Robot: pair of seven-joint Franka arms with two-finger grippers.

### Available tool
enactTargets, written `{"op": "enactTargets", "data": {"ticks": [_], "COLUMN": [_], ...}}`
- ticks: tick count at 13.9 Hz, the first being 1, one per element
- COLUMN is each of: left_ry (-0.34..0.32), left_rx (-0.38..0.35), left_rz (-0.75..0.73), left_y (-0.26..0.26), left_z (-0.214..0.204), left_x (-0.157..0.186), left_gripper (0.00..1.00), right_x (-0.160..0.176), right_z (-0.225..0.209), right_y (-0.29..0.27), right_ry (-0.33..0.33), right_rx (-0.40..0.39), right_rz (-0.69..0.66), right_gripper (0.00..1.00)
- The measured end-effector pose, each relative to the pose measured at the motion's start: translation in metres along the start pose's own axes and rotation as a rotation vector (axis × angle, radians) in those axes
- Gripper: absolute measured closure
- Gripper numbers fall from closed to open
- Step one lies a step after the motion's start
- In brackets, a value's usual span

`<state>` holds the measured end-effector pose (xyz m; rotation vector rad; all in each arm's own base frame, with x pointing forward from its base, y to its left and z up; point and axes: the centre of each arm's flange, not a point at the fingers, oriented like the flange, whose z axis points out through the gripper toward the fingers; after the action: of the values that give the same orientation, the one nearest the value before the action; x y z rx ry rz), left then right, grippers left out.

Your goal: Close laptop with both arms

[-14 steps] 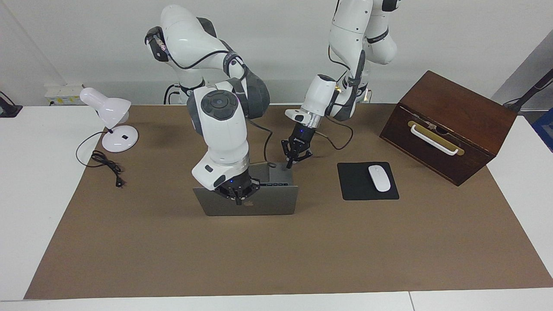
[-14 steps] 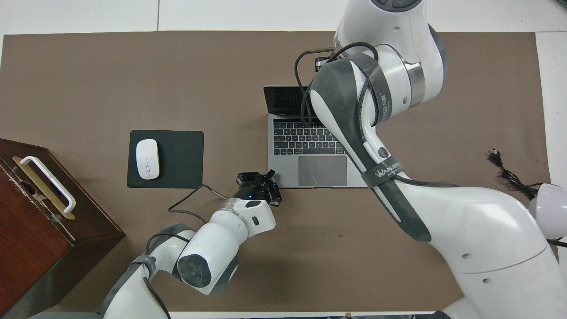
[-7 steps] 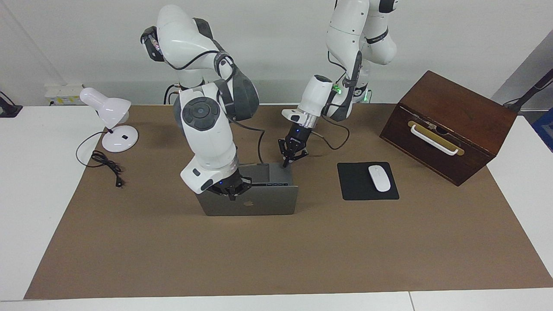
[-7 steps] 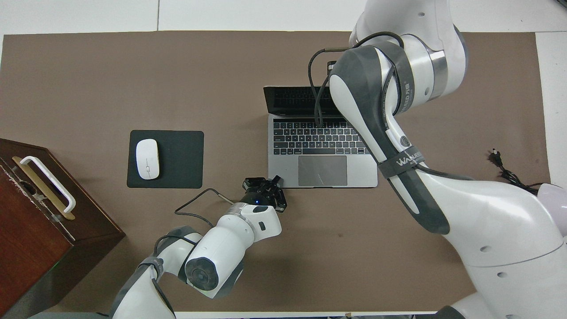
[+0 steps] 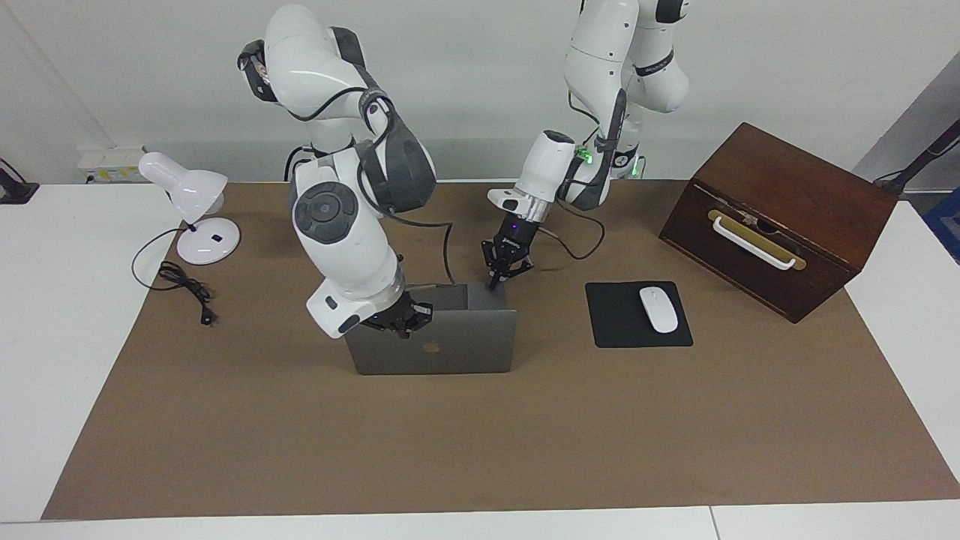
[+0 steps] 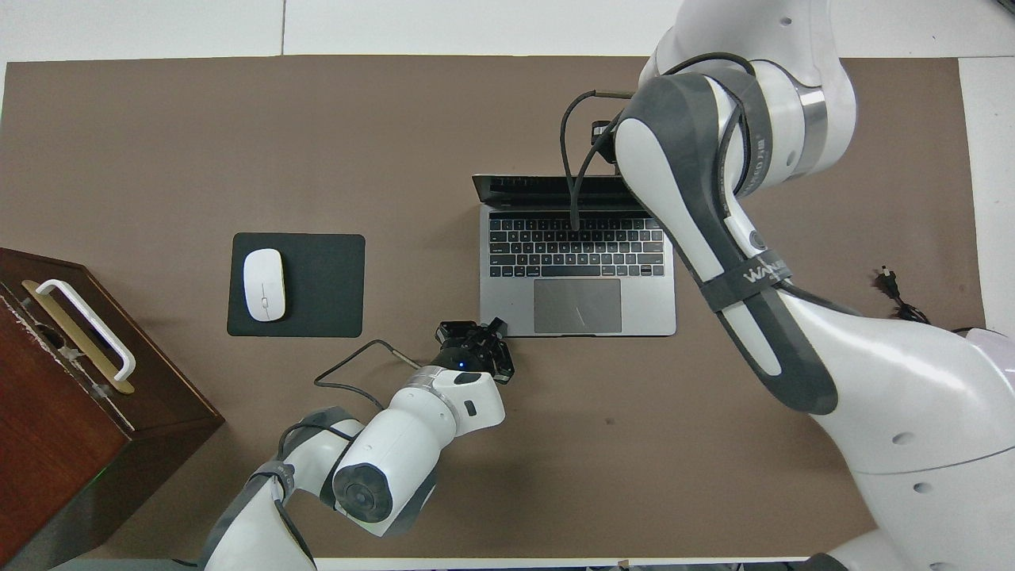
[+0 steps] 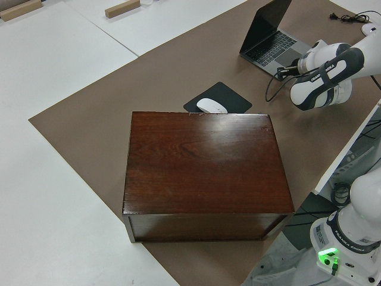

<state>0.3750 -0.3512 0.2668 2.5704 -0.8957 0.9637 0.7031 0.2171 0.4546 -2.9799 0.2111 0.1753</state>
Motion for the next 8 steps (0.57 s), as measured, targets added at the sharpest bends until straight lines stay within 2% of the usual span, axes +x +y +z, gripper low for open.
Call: {"op": "enactTargets", "data": {"ticks": [5, 8], "left_ry": [0.003, 0.005], "left_rx": [0.000, 0.001], "left_rz": [0.002, 0.004], "left_y": [0.000, 0.000], "left_z": [-0.003, -0.004], "left_x": [-0.004, -0.006], "left_gripper": [0.99, 0.99], "right_x": [0.000, -0.013], "right_z": [0.014, 0.030], "right_y": [0.038, 0.044], "right_ry": [-0.073, -0.110], "right_rx": [0.078, 0.079], "right_rz": [0.111, 0.156], "right_gripper": [0.99, 0.99]}}
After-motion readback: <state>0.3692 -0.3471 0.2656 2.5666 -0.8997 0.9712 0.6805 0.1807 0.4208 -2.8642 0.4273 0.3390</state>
